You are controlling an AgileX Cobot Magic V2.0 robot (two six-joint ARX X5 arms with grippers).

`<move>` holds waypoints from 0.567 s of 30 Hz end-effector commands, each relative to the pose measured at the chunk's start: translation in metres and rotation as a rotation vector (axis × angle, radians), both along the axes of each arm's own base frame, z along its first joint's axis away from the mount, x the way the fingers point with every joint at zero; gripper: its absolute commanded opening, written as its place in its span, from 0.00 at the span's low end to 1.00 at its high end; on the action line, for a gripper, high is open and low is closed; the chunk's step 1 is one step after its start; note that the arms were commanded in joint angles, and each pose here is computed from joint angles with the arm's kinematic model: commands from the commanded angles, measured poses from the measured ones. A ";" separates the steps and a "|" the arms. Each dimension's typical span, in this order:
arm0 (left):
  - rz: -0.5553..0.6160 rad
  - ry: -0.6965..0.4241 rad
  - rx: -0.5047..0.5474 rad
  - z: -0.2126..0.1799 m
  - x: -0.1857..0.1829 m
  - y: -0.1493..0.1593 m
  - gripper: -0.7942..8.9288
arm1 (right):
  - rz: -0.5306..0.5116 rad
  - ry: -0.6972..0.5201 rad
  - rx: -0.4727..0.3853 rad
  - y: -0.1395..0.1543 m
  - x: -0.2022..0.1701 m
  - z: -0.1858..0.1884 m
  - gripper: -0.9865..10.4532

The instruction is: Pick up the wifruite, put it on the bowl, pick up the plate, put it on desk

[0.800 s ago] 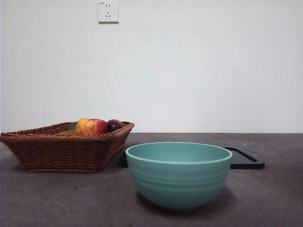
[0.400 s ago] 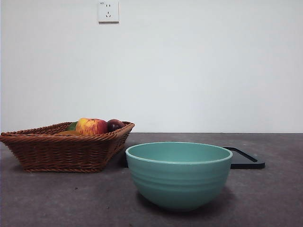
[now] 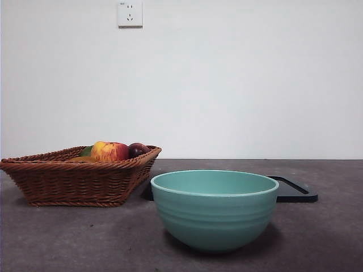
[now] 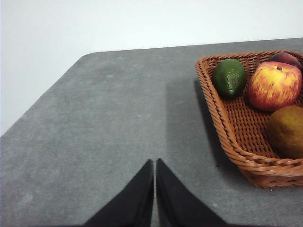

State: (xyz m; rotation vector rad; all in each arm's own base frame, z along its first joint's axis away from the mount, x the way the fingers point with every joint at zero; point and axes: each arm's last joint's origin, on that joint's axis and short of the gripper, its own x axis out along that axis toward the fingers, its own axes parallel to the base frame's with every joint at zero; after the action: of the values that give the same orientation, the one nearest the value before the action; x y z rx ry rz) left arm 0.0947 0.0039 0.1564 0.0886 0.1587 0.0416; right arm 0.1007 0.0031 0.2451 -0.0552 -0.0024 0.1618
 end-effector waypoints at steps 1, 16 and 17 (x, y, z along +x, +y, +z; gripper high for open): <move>0.005 0.025 -0.006 -0.008 0.001 0.000 0.09 | -0.045 -0.020 0.013 -0.001 -0.001 -0.018 0.09; 0.005 0.025 -0.006 -0.007 0.001 0.000 0.09 | -0.141 -0.029 0.076 -0.004 -0.005 -0.071 0.09; 0.005 0.025 -0.006 -0.008 0.001 0.000 0.09 | -0.141 -0.022 0.076 -0.004 -0.004 -0.074 0.09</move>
State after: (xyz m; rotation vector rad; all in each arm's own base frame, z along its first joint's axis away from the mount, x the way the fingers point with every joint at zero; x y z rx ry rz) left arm 0.0947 0.0039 0.1564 0.0882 0.1587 0.0416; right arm 0.0962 -0.0007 0.1730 0.0047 -0.0230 0.0268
